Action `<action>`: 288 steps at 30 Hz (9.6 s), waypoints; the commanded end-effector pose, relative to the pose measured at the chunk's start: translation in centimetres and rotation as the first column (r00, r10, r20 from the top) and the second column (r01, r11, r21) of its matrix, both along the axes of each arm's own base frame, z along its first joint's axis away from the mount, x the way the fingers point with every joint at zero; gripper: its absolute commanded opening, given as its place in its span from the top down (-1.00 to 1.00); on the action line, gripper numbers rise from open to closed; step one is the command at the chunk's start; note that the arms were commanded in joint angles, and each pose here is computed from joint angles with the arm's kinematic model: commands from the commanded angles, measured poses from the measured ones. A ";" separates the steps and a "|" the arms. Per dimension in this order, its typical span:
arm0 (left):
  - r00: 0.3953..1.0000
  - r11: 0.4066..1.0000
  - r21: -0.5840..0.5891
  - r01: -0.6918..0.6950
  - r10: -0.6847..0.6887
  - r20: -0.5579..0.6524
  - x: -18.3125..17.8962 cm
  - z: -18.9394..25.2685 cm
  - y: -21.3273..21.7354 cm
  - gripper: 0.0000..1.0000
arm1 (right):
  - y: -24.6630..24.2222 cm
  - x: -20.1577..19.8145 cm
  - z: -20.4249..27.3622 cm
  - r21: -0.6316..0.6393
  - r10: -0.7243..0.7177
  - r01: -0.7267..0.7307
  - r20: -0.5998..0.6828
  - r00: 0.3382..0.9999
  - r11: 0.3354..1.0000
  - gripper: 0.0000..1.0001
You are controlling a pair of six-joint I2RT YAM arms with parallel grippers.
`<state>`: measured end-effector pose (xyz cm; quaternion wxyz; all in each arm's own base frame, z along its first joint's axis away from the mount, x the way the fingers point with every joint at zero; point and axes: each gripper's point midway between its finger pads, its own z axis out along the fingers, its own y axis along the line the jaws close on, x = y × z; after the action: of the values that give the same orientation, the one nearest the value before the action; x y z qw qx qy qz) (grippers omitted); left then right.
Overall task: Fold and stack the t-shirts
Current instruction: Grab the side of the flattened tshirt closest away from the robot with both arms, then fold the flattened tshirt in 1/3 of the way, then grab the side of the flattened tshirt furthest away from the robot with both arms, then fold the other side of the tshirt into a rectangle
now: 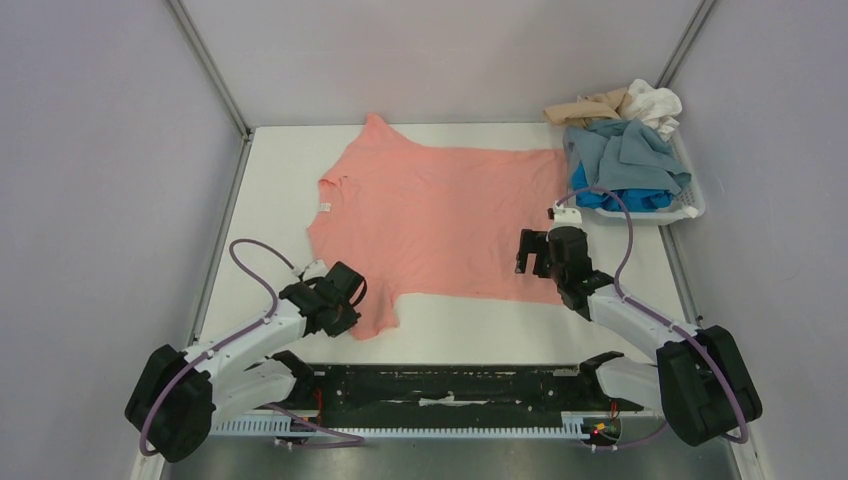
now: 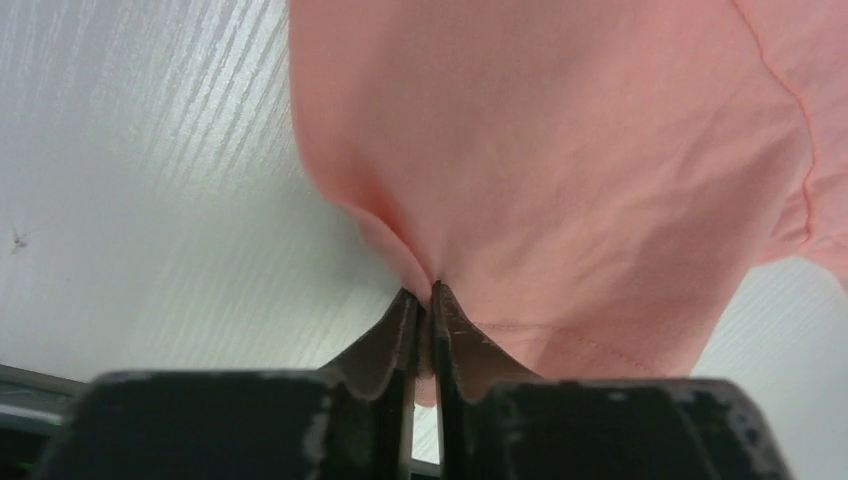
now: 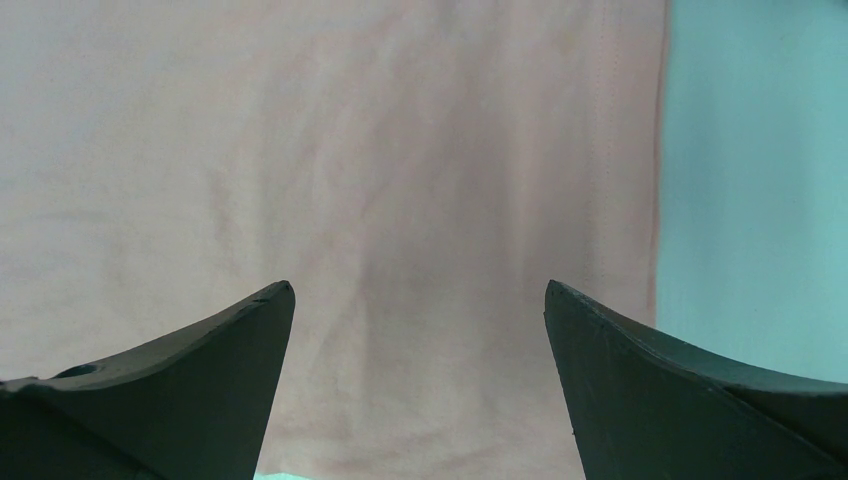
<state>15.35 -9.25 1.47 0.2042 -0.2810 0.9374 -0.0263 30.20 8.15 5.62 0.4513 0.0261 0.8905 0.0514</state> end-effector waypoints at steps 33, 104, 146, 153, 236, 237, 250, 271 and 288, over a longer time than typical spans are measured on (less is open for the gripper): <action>0.907 0.951 -0.159 0.265 -0.190 0.376 3.4 7.0 -3.8 0.96 | -7.0 -8.0 -4.3 -0.024 -0.389 0.388 -0.083 0.918 0.921 -0.17; 0.829 0.975 -0.089 0.202 -0.122 0.545 37.1 12.9 0.6 0.81 | -5.2 12.6 5.0 -0.001 -0.365 0.366 0.048 0.930 0.931 0.95; 0.988 0.933 -0.330 0.146 -0.122 0.091 18.9 -0.1 -2.1 -0.67 | 3.8 -0.9 -5.5 0.096 0.066 -0.045 -0.232 0.971 0.994 -0.96; 0.998 0.983 -0.175 0.051 -0.046 0.033 9.7 -0.5 1.0 -0.68 | 2.9 -10.2 -7.4 0.161 0.074 -0.027 -0.298 0.952 0.987 -0.96; 0.745 0.761 -0.123 0.636 -0.566 0.354 35.7 9.0 -0.4 0.96 | -3.8 19.0 1.1 -0.190 -0.424 0.415 -0.012 0.905 0.890 -0.81; 0.742 0.760 -0.122 0.639 -0.565 0.362 35.5 9.2 -0.5 0.95 | -3.8 19.3 0.5 -0.204 -0.431 0.418 -0.022 0.902 0.885 -0.80; 0.705 0.747 -0.092 0.659 -0.570 0.421 32.9 12.0 -1.6 0.96 | -4.9 16.5 -2.8 -0.272 -0.457 0.420 -0.085 0.885 0.866 -0.28; 0.494 0.570 0.044 0.821 -0.746 0.447 27.4 13.5 -5.4 0.95 | -0.5 16.1 2.8 -0.157 -0.222 0.222 0.021 0.975 0.962 1.00; 0.464 0.673 0.159 0.722 -0.642 0.610 16.7 15.3 -5.3 0.95 | -0.9 7.4 5.6 -0.147 -0.142 0.150 0.063 0.988 0.978 1.00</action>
<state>32.85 -14.29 15.08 0.3718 0.1485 0.8845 -0.2395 38.44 8.26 10.02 0.4604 0.0456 0.8856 -0.0408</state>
